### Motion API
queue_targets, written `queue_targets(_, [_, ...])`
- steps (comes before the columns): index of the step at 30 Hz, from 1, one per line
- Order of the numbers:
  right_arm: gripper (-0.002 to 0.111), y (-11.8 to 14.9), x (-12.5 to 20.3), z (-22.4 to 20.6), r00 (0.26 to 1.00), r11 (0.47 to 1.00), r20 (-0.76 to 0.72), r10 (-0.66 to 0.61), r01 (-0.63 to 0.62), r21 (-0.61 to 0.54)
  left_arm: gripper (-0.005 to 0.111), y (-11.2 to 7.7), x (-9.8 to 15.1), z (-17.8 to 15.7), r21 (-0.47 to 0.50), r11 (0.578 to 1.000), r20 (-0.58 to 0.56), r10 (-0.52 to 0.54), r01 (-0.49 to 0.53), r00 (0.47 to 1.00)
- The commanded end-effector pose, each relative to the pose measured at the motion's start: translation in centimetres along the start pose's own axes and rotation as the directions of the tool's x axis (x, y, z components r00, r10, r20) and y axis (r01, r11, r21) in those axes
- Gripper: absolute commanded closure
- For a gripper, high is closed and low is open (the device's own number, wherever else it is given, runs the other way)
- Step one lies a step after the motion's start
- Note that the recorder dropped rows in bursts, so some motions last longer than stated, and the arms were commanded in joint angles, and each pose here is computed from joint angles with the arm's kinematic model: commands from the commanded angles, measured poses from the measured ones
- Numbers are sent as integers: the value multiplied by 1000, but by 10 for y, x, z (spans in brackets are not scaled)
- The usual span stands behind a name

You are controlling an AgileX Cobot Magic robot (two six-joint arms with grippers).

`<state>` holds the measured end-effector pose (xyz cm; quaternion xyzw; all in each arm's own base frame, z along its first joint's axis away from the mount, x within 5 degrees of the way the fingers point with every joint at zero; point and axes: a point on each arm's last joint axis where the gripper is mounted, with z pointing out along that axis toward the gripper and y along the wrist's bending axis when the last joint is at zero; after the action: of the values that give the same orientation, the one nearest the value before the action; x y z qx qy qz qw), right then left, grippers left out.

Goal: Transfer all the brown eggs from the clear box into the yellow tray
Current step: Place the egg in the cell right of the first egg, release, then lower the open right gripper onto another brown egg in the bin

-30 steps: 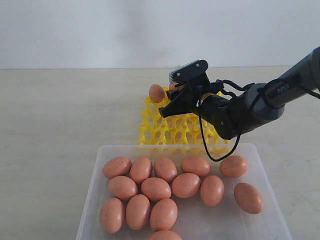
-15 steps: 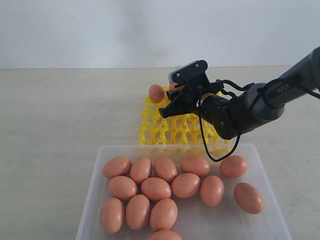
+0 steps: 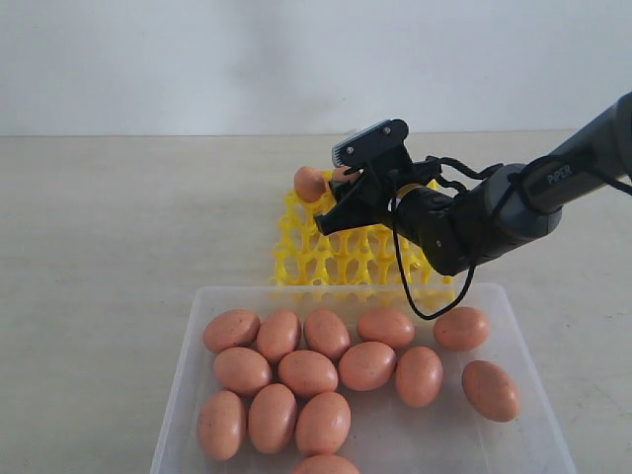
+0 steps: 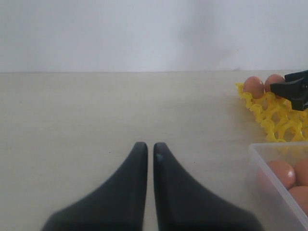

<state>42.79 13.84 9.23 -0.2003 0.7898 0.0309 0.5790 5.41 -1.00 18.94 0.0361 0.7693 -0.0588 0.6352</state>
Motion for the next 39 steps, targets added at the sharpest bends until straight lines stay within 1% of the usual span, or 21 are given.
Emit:
queue_targets(1, [58, -4, -6, 0, 999, 1000, 35, -12, 11, 12, 103, 0, 1, 0, 9, 1000, -1, 3, -3, 1000])
queue_targets(4, [58, -6, -16, -4, 999, 1000, 48, -16, 15, 11, 103, 0, 1, 0, 9, 1000, -1, 3, -3, 1000])
queue_targets(6, [58, -8, -29, -11, 1000, 1000, 8, -13, 13, 3, 103, 0, 1, 0, 9, 1000, -1, 3, -3, 1000])
queue_targets(9, [58, -13, -54, -30, 995, 1000, -100, 9, -11, -18, 103, 0, 1, 0, 9, 1000, -1, 3, -3, 1000])
queue_targets(11, [58, -16, -68, -47, 980, 999, -199, 29, -37, -35, 103, 0, 1, 0, 9, 1000, -1, 3, -3, 1000])
queue_targets(13, [58, -18, -79, -63, 957, 998, -291, 10, -28, -58, 103, 0, 1, 0, 9, 1000, -1, 3, -3, 1000])
queue_targets(14, [58, -18, -83, -74, 933, 997, -359, -10, -18, -77, 103, 0, 1, 0, 9, 1000, -1, 3, -3, 1000])
queue_targets(16, [58, -19, -87, -96, 868, 993, -494, -49, -10, -117, 103, 0, 1, 0, 9, 1000, -1, 3, -3, 1000])
queue_targets(18, [58, -18, -88, -119, 772, 987, -630, -84, -22, -159, 103, 0, 1, 0, 9, 1000, -1, 3, -3, 1000])
queue_targets(19, [58, -19, -89, -129, 732, 984, -675, -97, -29, -173, 103, 0, 1, 0, 9, 1000, -1, 3, -3, 1000])
queue_targets(22, [58, -16, -85, -155, 572, 973, -810, -133, -81, -217, 103, 0, 1, 0, 9, 1000, -1, 3, -3, 1000])
queue_targets(24, [58, -13, -81, -166, 469, 962, -872, -144, -140, -234, 103, 0, 1, 0, 9, 1000, -1, 3, -3, 1000])
queue_targets(26, [58, -5, -79, -175, 384, 941, -914, -131, -242, -237, 103, 0, 1, 0, 9, 1000, -1, 3, -3, 1000])
queue_targets(28, [58, 3, -79, -182, 318, 909, -941, -117, -348, -231, 103, 0, 1, 0, 9, 1000, -1, 3, -3, 1000])
queue_targets(32, [58, 19, -89, -181, 318, 819, -948, -12, -541, -191, 103, 0, 1, 0, 9, 1000, -1, 3, -3, 1000])
queue_targets(34, [58, 23, -94, -176, 352, 782, -934, 59, -599, -176, 103, 0, 1, 0, 9, 1000, -1, 3, -3, 1000])
queue_targets(36, [58, 23, -98, -167, 392, 766, -904, 167, -629, -131, 103, 0, 1, 0, 9, 1000, -1, 3, -3, 1000])
queue_targets(38, [58, 20, -100, -161, 417, 767, -875, 248, -636, -85, 103, 0, 1, 0, 9, 1000, -1, 3, -3, 1000])
queue_targets(39, [58, 19, -100, -159, 417, 769, -866, 277, -636, -60, 103, 0, 1, 0, 9, 1000, -1, 3, -3, 1000])
